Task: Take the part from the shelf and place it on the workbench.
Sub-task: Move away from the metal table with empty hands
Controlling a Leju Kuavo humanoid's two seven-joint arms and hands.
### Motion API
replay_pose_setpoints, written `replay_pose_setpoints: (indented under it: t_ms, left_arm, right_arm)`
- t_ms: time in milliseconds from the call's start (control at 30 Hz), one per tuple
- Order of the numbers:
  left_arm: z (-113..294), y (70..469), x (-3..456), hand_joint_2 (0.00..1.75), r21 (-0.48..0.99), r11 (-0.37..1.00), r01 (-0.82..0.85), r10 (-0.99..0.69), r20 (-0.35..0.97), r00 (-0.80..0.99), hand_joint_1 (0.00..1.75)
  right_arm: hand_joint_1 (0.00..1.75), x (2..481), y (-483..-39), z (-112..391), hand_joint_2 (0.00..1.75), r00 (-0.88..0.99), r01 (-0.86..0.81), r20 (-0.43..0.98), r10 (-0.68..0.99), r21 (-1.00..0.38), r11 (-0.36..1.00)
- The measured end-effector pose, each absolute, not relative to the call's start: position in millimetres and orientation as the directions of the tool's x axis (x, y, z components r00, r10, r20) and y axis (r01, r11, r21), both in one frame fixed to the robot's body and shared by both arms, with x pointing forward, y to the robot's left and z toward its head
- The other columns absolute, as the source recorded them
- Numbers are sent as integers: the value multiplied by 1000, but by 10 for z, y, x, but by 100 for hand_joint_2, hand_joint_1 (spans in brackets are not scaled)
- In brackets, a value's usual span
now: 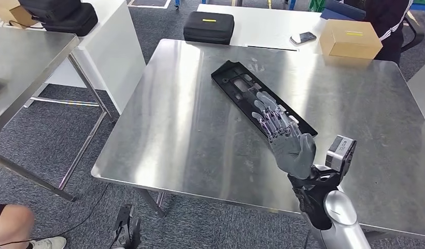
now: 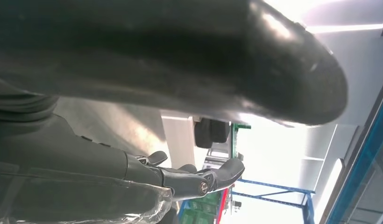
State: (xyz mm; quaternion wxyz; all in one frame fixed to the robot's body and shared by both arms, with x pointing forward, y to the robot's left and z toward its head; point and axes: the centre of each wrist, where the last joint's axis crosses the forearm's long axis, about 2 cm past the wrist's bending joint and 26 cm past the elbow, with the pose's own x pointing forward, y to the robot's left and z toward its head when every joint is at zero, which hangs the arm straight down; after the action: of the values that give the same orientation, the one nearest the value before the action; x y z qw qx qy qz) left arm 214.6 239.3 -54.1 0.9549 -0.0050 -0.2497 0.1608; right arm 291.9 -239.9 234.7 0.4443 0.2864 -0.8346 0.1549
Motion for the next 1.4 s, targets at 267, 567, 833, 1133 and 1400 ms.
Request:
replay_pose_setpoints:
  t_ms: [267,567,833,1133,1400]
  left_arm:
    - [-544,2397,2134,0,-90,948,-305,310,477,822,0]
    - [-555,2398,2105,0,-91,947,-307,312,474,824,0]
    - [-570,2423,2078,0,-84,948,-308,310,472,825,0]
    - [-576,2456,2063,0,-74,950,-303,301,476,826,0]
    - [-613,2485,1983,0,-62,954,-294,288,466,836,0]
  right_arm:
    - [0,2839,-2499,2242,0,-431,-580,837,-337,29,814]
    - [0,2814,-2538,2211,0,-429,-565,839,-335,40,824]
    - [0,2801,-2542,2198,0,-428,-560,839,-335,45,827]
    - [0,2685,-2709,2014,0,-411,-470,867,-280,62,881]
    - [0,2475,-2967,1803,0,-381,-351,893,-239,99,931]
